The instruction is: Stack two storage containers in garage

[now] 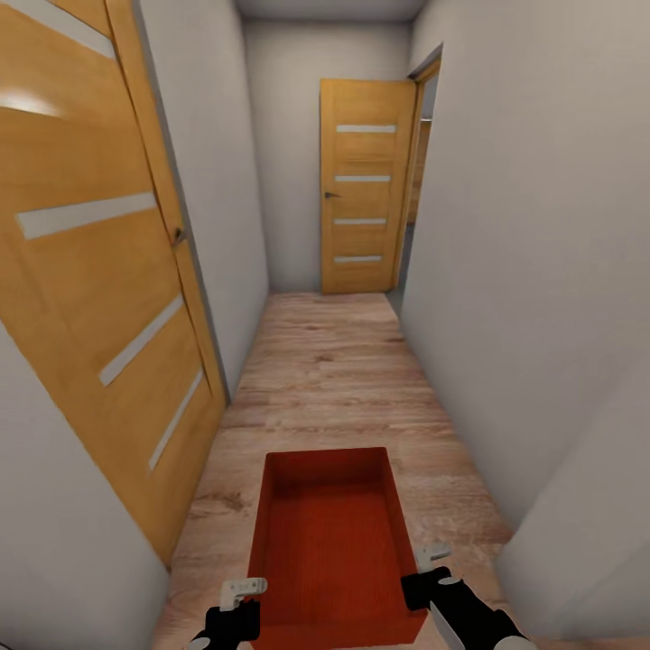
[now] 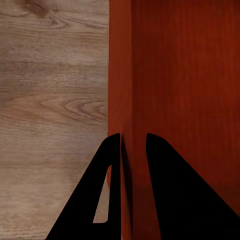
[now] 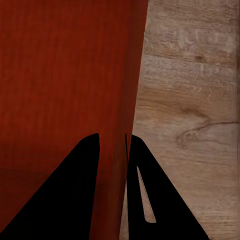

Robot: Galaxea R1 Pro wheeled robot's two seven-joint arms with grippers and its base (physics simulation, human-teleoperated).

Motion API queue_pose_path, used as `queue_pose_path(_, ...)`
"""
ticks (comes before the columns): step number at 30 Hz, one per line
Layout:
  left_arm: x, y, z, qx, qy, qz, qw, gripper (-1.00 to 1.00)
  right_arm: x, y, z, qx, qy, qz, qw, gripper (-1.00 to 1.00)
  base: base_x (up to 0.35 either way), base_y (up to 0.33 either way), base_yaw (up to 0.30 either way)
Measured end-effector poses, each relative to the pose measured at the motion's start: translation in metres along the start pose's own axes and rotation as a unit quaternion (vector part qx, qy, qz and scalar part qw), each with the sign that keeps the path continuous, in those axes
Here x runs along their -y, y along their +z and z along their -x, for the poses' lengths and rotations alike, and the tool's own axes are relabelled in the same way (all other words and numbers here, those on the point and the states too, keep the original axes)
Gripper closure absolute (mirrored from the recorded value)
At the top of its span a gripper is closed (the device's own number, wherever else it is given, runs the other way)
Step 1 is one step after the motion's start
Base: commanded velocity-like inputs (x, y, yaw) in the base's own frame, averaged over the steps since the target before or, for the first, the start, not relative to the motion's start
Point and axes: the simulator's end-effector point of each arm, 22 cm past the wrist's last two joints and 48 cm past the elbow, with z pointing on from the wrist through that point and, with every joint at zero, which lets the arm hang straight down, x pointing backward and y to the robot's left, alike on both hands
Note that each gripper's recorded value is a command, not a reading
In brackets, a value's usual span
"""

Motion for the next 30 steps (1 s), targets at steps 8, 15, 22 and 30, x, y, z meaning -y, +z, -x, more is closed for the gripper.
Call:
queue_pose_path(8, 0.004, -0.0001, -0.0006, -0.001, 0.0, 0.001, 1.0, 1.0, 0.004, 0.0001, -0.0009, 0.0, 0.0, 0.001, 1.0, 1.0, 0.338, 0.001, -0.096)
queue_pose_path(15, 0.0056, -0.0001, -0.0009, -0.001, 0.0, 0.001, 1.0, 1.0, 0.0056, 0.0002, -0.0012, -0.001, 0.0, 0.001, 1.0, 1.0, 0.338, 0.0, -0.009)
queue_pose_path(22, 0.0035, -0.0001, -0.0004, 0.0, 0.0, 0.001, 1.0, 1.0, 0.0036, 0.0001, -0.0005, 0.0, 0.0, 0.001, 1.0, 1.0, 0.338, 0.0, -0.001)
queue_pose_path(30, 0.0008, 0.0, -0.0001, 0.0, 0.0, 0.0, 1.0, 1.0, 0.0009, 0.0, -0.0002, 0.0, 0.0, 0.0, 1.0, 1.0, 0.338, 0.0, 0.0)
